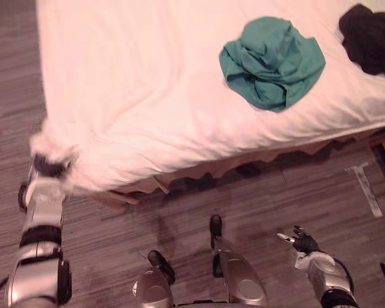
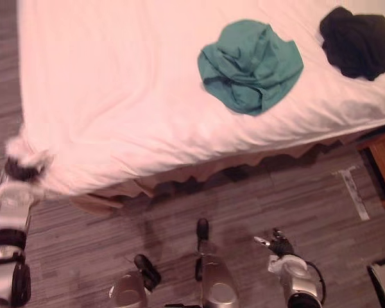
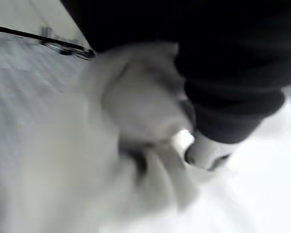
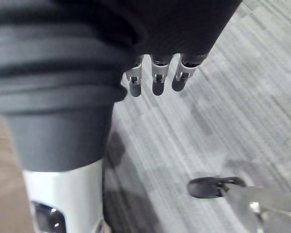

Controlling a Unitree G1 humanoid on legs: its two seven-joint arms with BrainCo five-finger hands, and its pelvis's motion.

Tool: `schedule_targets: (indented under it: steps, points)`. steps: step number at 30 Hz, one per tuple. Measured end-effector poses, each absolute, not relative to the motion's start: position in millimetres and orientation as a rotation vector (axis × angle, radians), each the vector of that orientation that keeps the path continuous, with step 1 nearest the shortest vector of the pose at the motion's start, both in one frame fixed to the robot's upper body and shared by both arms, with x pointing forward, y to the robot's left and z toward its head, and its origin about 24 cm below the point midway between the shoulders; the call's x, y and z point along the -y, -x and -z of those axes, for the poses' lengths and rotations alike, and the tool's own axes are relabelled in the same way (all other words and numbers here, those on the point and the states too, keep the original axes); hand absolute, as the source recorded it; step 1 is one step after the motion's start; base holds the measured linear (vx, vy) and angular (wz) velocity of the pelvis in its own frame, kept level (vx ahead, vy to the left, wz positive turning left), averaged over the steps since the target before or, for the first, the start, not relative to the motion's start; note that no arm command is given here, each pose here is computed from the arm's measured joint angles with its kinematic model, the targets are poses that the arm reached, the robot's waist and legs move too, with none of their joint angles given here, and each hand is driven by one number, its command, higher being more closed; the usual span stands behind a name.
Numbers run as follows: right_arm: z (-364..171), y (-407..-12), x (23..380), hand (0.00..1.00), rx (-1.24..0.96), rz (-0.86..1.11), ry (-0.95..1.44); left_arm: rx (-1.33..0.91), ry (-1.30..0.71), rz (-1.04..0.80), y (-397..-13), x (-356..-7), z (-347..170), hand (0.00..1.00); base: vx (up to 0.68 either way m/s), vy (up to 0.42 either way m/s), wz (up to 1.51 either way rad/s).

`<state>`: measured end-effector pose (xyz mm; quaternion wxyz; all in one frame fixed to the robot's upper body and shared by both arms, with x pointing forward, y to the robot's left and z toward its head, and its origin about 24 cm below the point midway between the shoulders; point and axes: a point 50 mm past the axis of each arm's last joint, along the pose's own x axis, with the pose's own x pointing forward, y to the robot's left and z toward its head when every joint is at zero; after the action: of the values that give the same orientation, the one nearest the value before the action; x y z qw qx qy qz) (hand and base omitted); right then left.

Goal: Tidy the bed and pick cloth on bed and put in laundry

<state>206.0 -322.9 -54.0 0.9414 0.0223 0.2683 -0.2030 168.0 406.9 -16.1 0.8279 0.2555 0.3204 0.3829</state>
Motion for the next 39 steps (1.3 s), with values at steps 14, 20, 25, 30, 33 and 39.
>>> schedule_targets:
  steps: [14,20,25,30,33,39]
  points:
    - [-78.4,-299.2,264.4,1.0,0.007,-0.029,0.211,-0.95,-0.301,-0.871,-47.3,-388.2,80.9,0.0,-0.04,0.072,0.21]
    - [-151.6,-331.2,174.2,1.0,0.252,-0.4,0.113,-0.845,0.014,-0.575,-85.5,-292.1,121.9,0.0,-0.08,0.052,0.16]
    - [-191.1,-344.7,118.2,1.0,0.317,-0.608,0.153,-0.721,0.118,-0.425,-132.2,-247.5,119.5,0.0,-0.1,0.008,0.1]
    - [-220.1,-356.5,85.7,1.0,0.323,-0.653,0.182,-0.506,0.153,-0.394,-169.3,-235.3,92.6,0.0,-0.09,-0.006,0.24]
    - [-212.7,-369.6,87.7,1.0,0.228,-0.6,0.129,-0.451,0.192,-0.363,-182.9,-227.3,83.4,0.0,-0.02,0.016,0.38]
    - [-175.9,-384.3,95.5,1.0,0.067,-0.565,0.07,-0.443,0.2,-0.224,-197.4,-200.1,81.1,0.0,0.01,0.061,0.22]
